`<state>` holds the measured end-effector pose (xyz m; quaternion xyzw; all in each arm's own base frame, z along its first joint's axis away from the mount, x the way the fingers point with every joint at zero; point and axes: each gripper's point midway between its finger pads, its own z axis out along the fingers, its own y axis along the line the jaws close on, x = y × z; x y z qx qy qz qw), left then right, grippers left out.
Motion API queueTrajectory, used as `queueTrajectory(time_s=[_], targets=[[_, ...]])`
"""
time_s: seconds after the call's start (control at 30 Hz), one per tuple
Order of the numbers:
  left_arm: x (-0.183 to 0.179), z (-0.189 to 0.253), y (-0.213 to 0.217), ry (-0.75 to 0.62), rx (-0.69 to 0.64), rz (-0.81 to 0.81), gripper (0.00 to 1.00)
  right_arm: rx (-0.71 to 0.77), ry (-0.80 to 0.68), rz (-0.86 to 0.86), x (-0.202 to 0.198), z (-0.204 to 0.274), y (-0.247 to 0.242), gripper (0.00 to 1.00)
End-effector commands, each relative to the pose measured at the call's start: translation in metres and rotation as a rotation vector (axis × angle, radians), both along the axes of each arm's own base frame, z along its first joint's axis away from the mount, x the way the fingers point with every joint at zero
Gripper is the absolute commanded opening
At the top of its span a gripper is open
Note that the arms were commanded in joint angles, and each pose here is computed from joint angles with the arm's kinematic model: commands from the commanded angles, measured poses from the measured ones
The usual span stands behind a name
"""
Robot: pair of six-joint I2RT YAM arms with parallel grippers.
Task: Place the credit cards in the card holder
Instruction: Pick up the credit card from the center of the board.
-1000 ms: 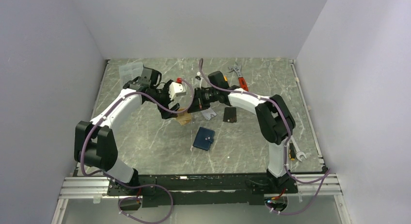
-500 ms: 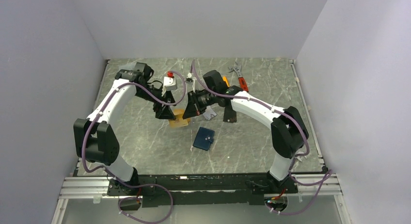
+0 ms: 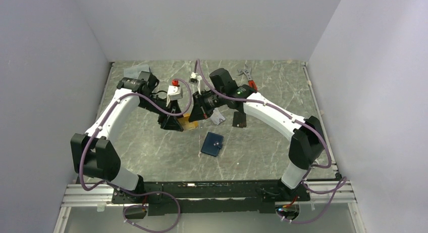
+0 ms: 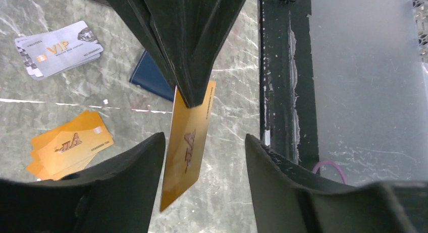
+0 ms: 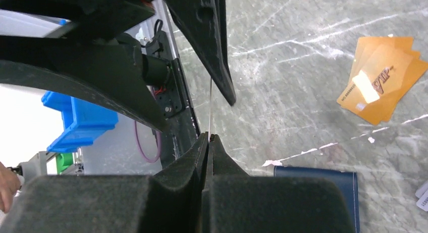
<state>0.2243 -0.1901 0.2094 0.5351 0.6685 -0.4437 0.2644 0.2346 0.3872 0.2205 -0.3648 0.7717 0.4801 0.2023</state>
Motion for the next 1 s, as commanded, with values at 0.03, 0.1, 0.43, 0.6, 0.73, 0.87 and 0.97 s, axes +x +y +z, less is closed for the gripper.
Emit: queueTrajectory(time_s=[0.03,0.1,0.43,0.6,0.73,0.87,0.97], targets=[[-0.011,0.012,-0.009,-0.005,-0.065,-0.028,0.52,0.023,-0.107,0.008,0.005,0.028,0.005,0.0],[-0.012,0.012,-0.009,0.002,-0.063,-0.028,0.4,0.027,-0.125,0.007,0.007,0.035,0.006,0.0],[-0.015,0.025,-0.014,0.045,-0.108,-0.028,0.0,0.053,-0.166,0.027,0.006,0.05,0.005,0.01],[-0.017,0.044,-0.023,0.116,-0.2,-0.025,0.0,0.133,-0.204,-0.034,0.015,0.081,-0.011,0.46],[-0.004,0.062,-0.033,0.186,-0.265,0.01,0.0,0.234,-0.253,-0.163,0.029,0.105,-0.041,0.73],[0.019,0.079,-0.044,0.131,-0.29,0.066,0.0,0.293,-0.25,-0.349,0.043,0.103,-0.074,0.99],[0.034,0.1,-0.05,0.118,-0.333,0.144,0.0,0.339,-0.222,-0.427,0.048,0.106,-0.089,1.0]])
